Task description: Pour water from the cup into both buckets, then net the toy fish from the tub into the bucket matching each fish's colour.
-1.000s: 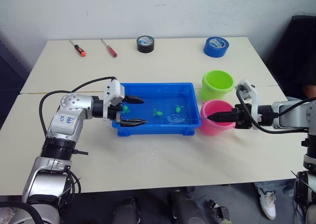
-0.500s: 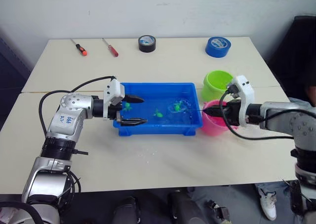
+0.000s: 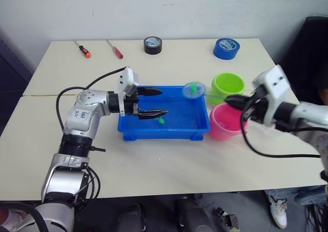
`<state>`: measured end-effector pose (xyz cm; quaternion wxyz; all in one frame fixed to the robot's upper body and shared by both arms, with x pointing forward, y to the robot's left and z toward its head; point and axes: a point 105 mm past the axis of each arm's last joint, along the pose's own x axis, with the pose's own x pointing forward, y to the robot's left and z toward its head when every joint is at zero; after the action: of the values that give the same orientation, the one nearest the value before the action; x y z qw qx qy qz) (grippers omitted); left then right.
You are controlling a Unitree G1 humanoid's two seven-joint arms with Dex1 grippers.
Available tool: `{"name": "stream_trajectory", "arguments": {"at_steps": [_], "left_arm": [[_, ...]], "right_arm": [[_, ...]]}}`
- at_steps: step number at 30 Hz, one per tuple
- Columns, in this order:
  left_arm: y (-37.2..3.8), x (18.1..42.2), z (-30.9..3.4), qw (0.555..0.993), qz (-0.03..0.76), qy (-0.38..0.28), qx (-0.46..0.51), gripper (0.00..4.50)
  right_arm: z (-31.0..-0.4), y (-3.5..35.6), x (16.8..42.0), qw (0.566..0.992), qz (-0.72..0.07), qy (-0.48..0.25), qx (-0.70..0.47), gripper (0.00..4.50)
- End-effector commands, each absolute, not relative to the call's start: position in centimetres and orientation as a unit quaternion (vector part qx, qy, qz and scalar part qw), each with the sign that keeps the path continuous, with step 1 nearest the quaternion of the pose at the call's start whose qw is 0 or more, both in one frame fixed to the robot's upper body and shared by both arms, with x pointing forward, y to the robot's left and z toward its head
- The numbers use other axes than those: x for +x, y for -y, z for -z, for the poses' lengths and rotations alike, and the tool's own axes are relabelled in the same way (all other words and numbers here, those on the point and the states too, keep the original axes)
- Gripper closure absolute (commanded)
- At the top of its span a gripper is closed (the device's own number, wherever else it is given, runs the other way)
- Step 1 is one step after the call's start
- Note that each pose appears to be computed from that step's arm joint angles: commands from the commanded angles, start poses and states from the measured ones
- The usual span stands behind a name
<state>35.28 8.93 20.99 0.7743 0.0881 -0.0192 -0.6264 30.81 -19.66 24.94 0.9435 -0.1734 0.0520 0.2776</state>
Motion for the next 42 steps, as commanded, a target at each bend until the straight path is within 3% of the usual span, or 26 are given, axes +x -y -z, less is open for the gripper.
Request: {"name": "stream_trajectory", "arguments": {"at_steps": [1,7,11,17,24,29,39,40,42], "left_arm": [[-8.7,35.6,-23.5,0.776,0.623,0.060,0.073,0.02],[-8.4,35.8,-23.4,0.773,0.626,0.063,0.081,0.02],[-8.4,35.8,-23.2,0.772,0.627,0.063,0.084,0.02],[-8.9,35.8,-23.2,0.777,0.620,0.064,0.088,0.02],[-9.2,35.7,-23.1,0.781,0.615,0.063,0.090,0.02],[-9.3,35.8,-23.1,0.781,0.614,0.062,0.094,0.02],[-9.6,36.1,-22.9,0.783,0.610,0.057,0.105,0.02],[-9.7,36.1,-22.8,0.783,0.610,0.056,0.105,0.02],[-10.3,36.1,-22.7,0.785,0.608,0.049,0.108,0.02]], "right_arm": [[-27.7,22.8,31.0,0.954,-0.209,-0.017,-0.214,4.50],[-27.8,26.4,32.6,0.918,-0.150,-0.017,-0.366,4.50],[-26.8,28.1,34.0,0.830,-0.132,-0.017,-0.541,4.50],[-26.2,27.5,35.2,0.621,-0.155,0.030,-0.768,4.50],[-25.8,25.9,35.3,0.444,-0.196,0.089,-0.870,4.50],[-24.3,26.1,35.2,0.405,-0.225,0.081,-0.883,4.50],[-27.3,26.7,35.6,0.438,-0.182,0.095,-0.875,4.50],[-27.4,26.6,35.6,0.447,-0.182,0.097,-0.871,4.50],[-29.1,26.8,35.8,0.555,-0.157,0.100,-0.811,4.50]]}}
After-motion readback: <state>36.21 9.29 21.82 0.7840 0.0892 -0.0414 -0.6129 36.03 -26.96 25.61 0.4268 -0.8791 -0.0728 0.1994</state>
